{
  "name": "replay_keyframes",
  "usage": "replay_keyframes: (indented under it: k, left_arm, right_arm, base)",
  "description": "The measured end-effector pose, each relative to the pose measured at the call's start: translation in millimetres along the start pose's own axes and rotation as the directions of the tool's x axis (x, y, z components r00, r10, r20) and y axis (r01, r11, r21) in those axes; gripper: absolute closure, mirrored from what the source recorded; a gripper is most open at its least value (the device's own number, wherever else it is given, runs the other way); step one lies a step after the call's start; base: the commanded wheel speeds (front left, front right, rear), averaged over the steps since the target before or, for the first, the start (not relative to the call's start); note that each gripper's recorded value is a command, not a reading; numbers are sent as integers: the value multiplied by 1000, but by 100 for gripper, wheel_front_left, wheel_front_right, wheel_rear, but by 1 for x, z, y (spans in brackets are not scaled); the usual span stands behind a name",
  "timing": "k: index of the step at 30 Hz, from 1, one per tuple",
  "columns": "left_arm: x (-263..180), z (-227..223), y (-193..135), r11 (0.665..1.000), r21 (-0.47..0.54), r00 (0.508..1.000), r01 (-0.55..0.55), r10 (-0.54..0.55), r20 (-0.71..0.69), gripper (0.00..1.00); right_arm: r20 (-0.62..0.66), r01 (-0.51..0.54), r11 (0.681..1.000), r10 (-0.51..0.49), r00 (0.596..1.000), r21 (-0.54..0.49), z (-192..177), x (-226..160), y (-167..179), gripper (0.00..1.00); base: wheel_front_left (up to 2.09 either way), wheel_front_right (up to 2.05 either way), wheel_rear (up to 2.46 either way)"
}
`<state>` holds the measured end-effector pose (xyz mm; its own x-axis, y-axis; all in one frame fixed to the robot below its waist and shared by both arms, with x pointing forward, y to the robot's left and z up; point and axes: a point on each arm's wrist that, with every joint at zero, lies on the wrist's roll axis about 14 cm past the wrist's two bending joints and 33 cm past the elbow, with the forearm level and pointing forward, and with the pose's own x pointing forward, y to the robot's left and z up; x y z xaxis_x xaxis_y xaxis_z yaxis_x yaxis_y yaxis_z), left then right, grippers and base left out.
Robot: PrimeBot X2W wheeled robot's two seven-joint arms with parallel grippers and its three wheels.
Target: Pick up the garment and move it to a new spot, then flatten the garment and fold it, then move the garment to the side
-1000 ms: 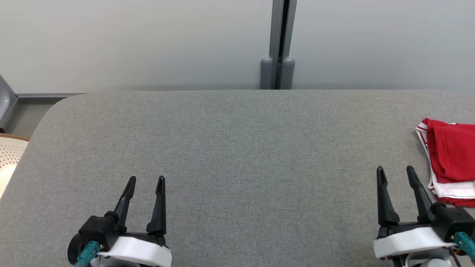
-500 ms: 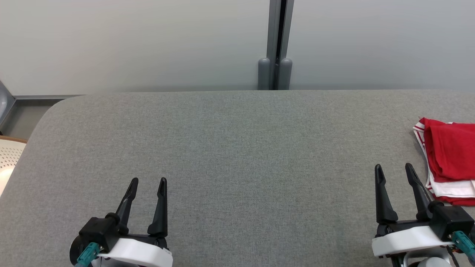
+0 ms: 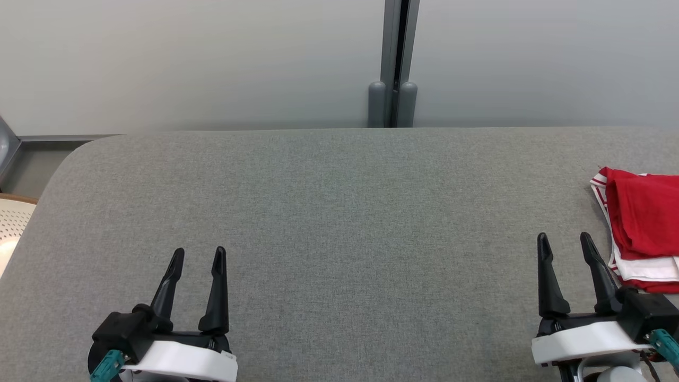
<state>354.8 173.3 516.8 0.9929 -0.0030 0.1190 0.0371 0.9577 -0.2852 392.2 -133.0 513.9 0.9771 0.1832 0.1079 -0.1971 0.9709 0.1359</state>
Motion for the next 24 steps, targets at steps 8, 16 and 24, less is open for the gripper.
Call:
replay_keyframes:
  k: [8, 16, 24]
  left_arm:
    - [-7, -15, 4, 999, -26, 999, -23, 22, -48, 100]
    - [-7, -21, 14, 982, -169, 994, -79, 66, -86, 100]
    - [-6, -24, 20, 952, -284, 990, -117, 88, -112, 100]
  right_arm:
    - [-61, 21, 999, -19, 998, 28, -19, -10, -3, 100]
    - [-86, 87, 979, -73, 994, 185, -22, -12, -14, 100]
    - [-101, 139, 940, -113, 988, 312, -22, -13, -23, 100]
  base:
    - [0, 0, 0]
    - [0, 0, 0]
    - [0, 0, 0]
